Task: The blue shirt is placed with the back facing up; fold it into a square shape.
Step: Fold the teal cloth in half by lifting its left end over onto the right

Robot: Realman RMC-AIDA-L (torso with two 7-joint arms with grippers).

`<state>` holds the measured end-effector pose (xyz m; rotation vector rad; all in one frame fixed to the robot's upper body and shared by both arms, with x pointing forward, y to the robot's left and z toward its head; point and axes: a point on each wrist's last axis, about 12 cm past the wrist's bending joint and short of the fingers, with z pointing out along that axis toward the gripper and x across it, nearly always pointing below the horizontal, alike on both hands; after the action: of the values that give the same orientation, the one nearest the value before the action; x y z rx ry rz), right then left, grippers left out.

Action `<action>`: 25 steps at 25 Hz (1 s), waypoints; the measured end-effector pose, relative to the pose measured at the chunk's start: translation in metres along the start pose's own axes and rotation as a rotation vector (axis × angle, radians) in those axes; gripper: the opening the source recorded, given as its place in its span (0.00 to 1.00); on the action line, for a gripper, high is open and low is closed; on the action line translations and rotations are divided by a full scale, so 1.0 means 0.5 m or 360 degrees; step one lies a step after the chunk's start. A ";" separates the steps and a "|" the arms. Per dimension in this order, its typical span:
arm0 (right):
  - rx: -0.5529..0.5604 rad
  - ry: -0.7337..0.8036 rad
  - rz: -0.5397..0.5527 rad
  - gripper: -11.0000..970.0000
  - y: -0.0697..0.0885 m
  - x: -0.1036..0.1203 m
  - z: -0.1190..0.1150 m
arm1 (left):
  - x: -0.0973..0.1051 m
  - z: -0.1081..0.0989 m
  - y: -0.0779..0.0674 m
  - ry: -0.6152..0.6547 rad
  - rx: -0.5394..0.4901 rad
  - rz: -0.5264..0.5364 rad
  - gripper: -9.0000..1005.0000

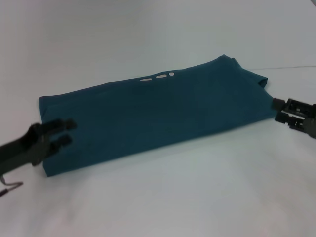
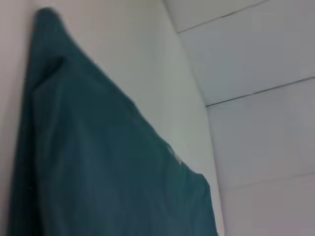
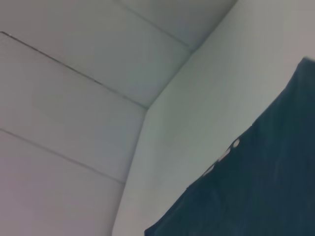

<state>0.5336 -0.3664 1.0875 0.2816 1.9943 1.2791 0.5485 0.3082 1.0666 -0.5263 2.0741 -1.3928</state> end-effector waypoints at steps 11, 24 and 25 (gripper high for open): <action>-0.0027 0.0032 -0.0034 0.73 0.005 0.005 0.011 | 0.032 -0.002 0.066 -0.0117 -0.0196 -0.0183 0.54; -0.0023 0.0016 -0.0026 0.73 0.004 0.003 0.011 | 0.021 -0.021 0.056 -0.0067 -0.0165 -0.0169 0.55; -0.0024 0.0016 -0.0026 0.73 0.004 0.003 0.011 | 0.015 -0.031 0.048 -0.0057 -0.0125 -0.0162 0.55</action>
<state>0.5359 -0.3607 1.0870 0.2517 1.9910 1.2871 0.5326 0.3238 1.0469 -0.6929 2.1060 -1.3525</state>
